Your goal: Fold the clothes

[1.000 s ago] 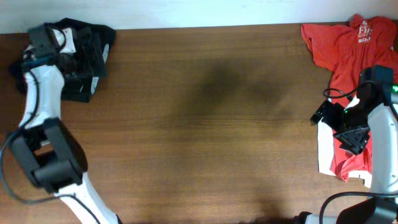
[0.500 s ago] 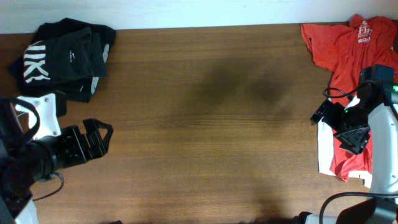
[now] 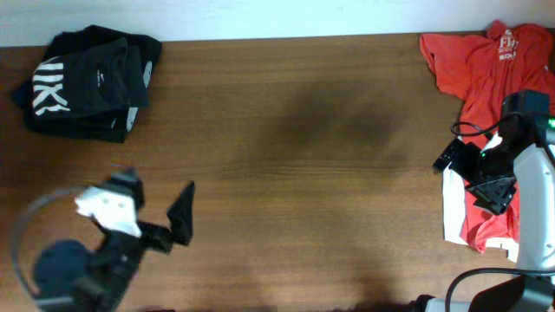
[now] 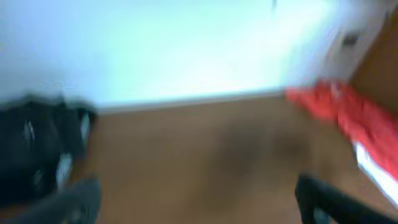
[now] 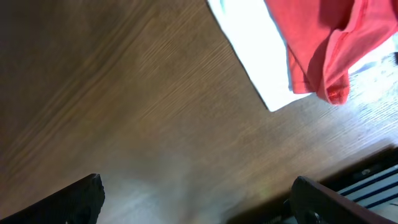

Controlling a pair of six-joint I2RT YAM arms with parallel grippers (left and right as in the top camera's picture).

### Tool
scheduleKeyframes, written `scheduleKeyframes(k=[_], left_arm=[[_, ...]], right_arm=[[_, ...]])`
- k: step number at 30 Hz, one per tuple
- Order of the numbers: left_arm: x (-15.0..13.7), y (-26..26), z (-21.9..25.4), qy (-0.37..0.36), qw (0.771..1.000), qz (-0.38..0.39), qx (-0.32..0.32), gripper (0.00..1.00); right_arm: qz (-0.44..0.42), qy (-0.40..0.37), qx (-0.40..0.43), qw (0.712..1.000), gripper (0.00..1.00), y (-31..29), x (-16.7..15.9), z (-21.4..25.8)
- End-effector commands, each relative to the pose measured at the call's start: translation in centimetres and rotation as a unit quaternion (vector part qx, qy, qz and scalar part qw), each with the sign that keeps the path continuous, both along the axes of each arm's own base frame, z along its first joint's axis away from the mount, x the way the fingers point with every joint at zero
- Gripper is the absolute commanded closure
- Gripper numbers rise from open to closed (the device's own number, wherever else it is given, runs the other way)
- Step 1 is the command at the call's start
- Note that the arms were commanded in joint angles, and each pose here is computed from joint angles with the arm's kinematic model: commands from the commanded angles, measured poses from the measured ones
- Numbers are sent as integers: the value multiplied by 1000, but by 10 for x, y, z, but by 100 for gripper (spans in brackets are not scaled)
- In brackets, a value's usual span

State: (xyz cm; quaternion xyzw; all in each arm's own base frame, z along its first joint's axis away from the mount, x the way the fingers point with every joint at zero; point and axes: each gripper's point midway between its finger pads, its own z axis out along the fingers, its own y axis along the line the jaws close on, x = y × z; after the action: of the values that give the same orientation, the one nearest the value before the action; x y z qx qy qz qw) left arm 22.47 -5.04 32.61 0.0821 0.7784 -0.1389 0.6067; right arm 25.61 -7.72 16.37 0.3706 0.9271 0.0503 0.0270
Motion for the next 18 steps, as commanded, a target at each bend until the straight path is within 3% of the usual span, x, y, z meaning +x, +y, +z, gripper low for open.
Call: scheduleKeyframes(k=[1,3,5,11,18], left_arm=[[1,-3,-30,-96,995,-1,-31,1],[4,12,-47,-131,983,52,-120,1],[8,23,-66,-158,972,85,-155,1],[19,50,-116,-153,962,166,-154,1],[21,47,-170,-50,974,178,-135,1]], right_arm=[[1,-9,-2,1000,1,-1,1,4],[1,-9,-2,1000,1,-1,1,4],[1,-9,-2,1000,1,-1,1,4],[1,-9,-2,1000,1,-1,1,4],[1,-9,-2,1000,1,-1,1,4]])
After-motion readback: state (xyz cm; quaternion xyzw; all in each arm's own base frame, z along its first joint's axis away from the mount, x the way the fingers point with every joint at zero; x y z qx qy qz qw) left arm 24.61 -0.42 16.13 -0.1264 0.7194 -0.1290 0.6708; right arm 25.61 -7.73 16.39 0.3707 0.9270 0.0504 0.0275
